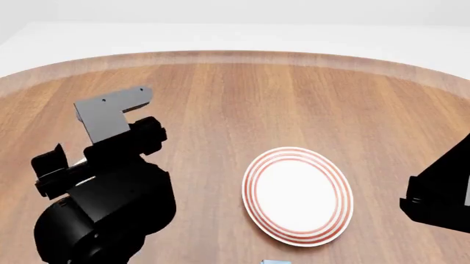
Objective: Pick up the white mug and put it on the plate, and put the chocolate pudding to the right of the plate.
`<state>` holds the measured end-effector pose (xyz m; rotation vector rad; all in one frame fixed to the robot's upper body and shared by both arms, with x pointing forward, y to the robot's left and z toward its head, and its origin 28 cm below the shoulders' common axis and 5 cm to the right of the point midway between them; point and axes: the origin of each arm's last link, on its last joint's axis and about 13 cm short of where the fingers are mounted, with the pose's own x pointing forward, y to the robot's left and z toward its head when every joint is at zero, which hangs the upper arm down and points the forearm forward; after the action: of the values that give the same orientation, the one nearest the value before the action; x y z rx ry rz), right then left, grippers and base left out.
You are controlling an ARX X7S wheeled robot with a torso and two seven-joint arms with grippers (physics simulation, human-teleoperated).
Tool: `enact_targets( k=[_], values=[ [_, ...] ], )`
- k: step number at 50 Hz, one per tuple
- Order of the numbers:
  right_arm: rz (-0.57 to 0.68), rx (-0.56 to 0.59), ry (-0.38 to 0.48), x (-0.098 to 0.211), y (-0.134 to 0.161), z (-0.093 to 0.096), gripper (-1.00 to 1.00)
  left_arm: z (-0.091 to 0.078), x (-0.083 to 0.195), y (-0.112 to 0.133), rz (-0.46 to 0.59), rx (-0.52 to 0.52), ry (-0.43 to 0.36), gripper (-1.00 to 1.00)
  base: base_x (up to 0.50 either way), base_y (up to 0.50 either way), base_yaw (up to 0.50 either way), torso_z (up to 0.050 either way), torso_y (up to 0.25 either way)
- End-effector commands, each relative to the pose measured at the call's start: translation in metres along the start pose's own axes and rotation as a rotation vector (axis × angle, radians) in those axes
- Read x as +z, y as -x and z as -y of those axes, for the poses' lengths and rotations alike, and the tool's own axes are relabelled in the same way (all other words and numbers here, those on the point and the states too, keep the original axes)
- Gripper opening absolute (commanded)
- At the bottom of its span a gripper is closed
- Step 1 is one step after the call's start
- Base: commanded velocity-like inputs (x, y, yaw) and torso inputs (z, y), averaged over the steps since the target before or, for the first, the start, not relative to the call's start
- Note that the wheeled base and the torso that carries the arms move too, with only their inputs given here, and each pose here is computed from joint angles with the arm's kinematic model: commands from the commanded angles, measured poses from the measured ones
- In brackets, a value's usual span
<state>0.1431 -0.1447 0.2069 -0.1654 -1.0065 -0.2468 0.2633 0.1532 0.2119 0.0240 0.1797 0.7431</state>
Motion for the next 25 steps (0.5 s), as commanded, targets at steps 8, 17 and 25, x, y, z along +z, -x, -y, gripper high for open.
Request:
enact_targets(
  k=[8, 17, 25],
  values=[
    [0.005, 0.004, 0.007, -0.002, 0.002, 0.001, 1.00, 0.024, 0.005, -0.025, -0.125, 0.179, -0.013, 1.00, 0.00, 0.00, 0.00, 0.000, 0.000],
    [0.002, 0.003, 0.005, -0.002, 0.002, 0.001, 1.00, 0.033, 0.003, -0.028, -0.101, 0.209, -0.100, 1.00, 0.00, 0.00, 0.00, 0.000, 0.000],
    [0.000, 0.007, -0.001, -0.003, 0.002, 0.000, 1.00, 0.040, -0.006, -0.033, -0.130, 0.215, -0.147, 1.00, 0.00, 0.00, 0.00, 0.000, 0.000]
  ],
)
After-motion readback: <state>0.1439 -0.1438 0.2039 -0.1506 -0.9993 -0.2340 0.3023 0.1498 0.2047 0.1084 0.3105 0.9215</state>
